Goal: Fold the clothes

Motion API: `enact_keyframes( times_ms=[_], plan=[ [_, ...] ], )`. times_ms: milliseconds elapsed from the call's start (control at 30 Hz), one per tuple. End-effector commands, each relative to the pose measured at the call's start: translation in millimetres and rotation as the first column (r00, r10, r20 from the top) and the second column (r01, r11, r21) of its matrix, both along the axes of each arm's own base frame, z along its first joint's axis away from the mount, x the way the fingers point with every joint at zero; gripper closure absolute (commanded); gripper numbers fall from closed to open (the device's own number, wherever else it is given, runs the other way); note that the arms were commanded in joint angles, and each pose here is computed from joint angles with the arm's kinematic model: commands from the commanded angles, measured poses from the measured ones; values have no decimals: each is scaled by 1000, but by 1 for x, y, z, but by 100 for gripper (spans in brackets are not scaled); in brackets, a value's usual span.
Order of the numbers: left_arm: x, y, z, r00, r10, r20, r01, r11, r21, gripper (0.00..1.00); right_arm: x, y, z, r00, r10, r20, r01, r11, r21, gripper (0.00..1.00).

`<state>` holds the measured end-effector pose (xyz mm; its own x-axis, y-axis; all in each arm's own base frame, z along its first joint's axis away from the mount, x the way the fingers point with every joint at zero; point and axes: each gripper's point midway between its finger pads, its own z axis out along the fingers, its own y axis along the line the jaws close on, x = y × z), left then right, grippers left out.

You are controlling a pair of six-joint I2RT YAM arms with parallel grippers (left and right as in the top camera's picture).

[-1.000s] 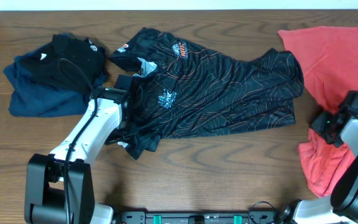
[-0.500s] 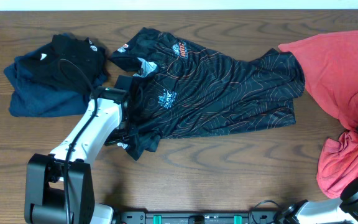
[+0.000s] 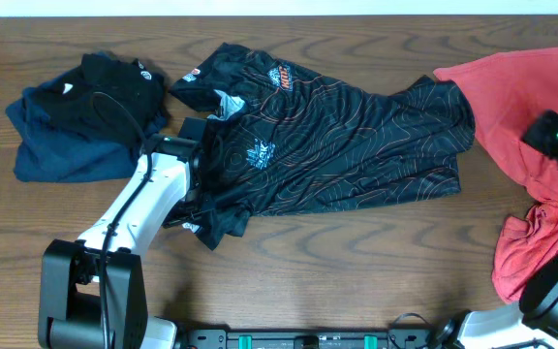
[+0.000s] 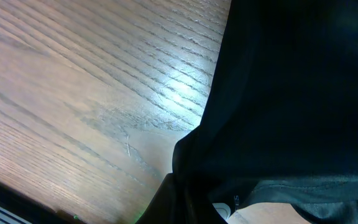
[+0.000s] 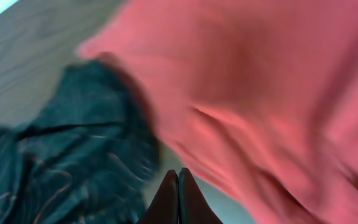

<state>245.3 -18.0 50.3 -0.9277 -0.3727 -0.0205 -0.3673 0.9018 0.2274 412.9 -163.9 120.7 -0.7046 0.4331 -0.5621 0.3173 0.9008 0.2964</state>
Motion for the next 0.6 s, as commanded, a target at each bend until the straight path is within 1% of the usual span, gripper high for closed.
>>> enact_keyframes(
  times_ms=[0, 133, 300, 433, 567],
  plan=[
    [-1, 5, -1, 1000, -2, -10, 3, 1000, 21, 94, 23, 10, -17, 994, 108, -19, -109, 992, -63, 99],
    [-2, 5, -1, 1000, -2, -11, 3, 1000, 21, 94, 51, 8, -48, 991, 113, -78, -119, 990, -76, 99],
    [0, 5, -2, 1000, -2, -6, 3, 1000, 20, 94, 75, 6, -87, 983, 129, -131, -135, 990, -40, 99],
    [0, 5, -2, 1000, -2, -3, 2, 1000, 20, 94, 80, 10, -112, 975, 146, -166, -149, 989, -6, 99],
    [0, 5, -2, 1000, -2, -3, 2, 1000, 20, 94, 76, 9, -132, 969, 141, -203, -143, 990, 3, 99]
  ],
)
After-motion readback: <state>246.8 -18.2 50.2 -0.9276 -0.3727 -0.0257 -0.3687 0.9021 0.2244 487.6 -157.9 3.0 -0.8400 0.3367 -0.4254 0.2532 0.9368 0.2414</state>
